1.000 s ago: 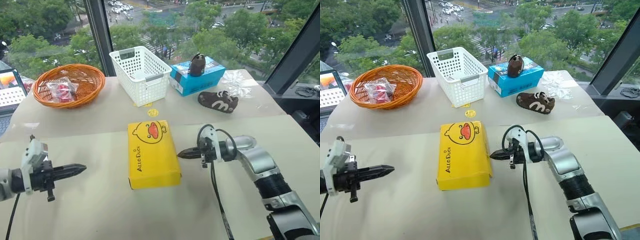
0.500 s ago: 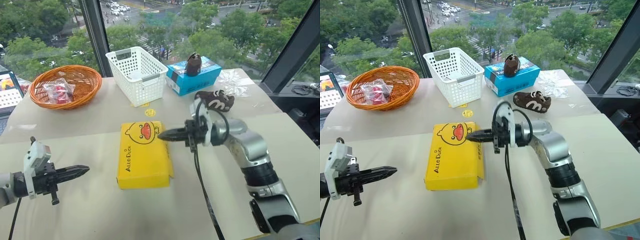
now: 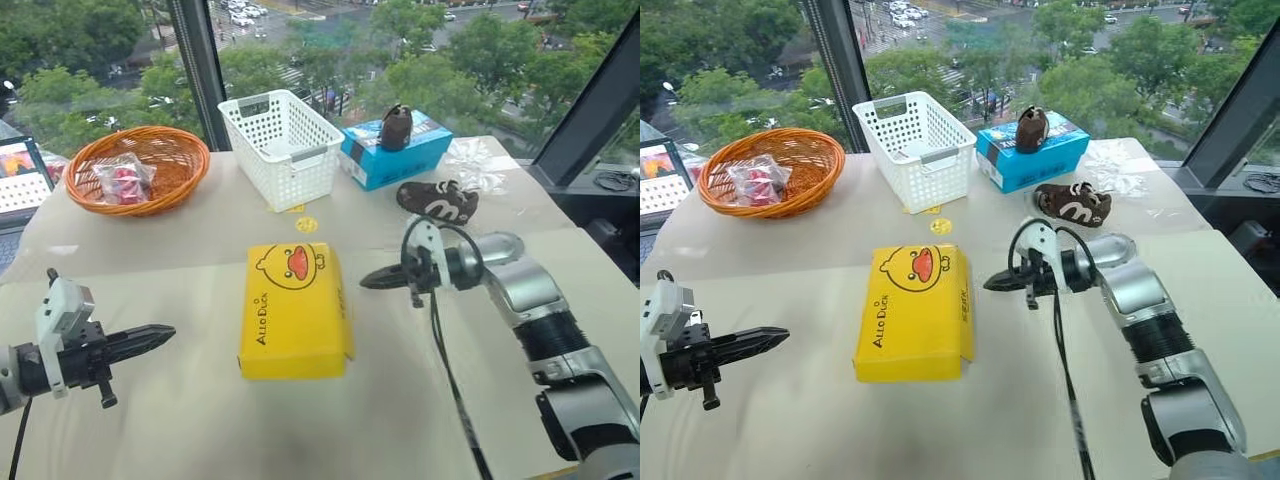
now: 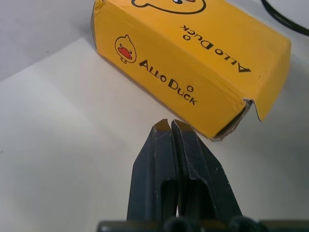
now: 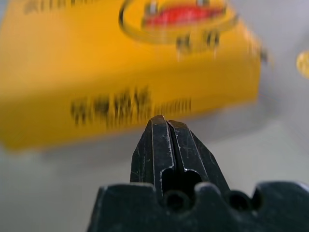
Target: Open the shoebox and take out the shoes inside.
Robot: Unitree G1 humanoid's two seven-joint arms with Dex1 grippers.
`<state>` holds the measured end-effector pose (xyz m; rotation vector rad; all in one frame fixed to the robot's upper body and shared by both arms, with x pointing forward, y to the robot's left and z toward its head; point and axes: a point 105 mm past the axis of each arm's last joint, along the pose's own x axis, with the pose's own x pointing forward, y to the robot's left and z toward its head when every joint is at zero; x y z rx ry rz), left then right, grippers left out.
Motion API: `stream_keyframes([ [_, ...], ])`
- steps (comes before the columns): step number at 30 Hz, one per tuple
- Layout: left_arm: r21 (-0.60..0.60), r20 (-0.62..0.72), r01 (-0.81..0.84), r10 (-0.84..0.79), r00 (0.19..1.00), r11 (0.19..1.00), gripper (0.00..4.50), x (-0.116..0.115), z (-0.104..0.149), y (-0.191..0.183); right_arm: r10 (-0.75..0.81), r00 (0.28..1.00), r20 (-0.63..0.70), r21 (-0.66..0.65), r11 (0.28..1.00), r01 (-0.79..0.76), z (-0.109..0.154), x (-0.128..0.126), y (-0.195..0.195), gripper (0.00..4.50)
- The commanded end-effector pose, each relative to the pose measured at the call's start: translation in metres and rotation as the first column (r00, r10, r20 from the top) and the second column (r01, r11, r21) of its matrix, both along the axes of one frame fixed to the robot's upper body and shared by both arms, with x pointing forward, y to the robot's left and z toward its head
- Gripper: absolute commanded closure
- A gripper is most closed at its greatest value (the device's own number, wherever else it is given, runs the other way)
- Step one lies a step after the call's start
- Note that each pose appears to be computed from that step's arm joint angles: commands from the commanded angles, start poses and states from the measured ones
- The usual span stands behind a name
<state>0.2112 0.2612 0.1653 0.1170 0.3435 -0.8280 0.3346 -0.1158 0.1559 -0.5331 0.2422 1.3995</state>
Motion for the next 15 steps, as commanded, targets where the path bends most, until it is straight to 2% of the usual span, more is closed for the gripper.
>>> stream_keyframes([
  [1,0.012,0.034,0.013,-0.013,0.999,1.000,4.41,0.001,0.008,-0.004,0.096,0.995,0.026,-0.063,0.994,-0.095,-0.019,-0.012,0.018,4.49],
  [4,0.014,0.035,0.017,-0.018,0.999,1.000,4.41,0.003,0.010,-0.006,0.129,0.990,0.055,-0.113,0.986,-0.122,-0.040,-0.017,0.041,4.49],
  [8,0.016,0.043,0.028,-0.028,0.999,0.999,4.41,0.006,0.013,-0.008,0.190,0.977,0.097,-0.123,0.976,-0.178,-0.045,-0.031,0.063,4.49],
  [12,0.019,0.044,0.034,-0.035,0.998,0.999,4.41,0.006,0.014,-0.009,0.196,0.976,0.094,-0.023,0.981,-0.194,-0.026,-0.043,0.076,4.49],
  [15,0.019,0.040,0.036,-0.037,0.999,0.999,4.41,0.006,0.013,-0.009,0.193,0.977,0.094,0.003,0.981,-0.195,-0.016,-0.045,0.075,4.49],
])
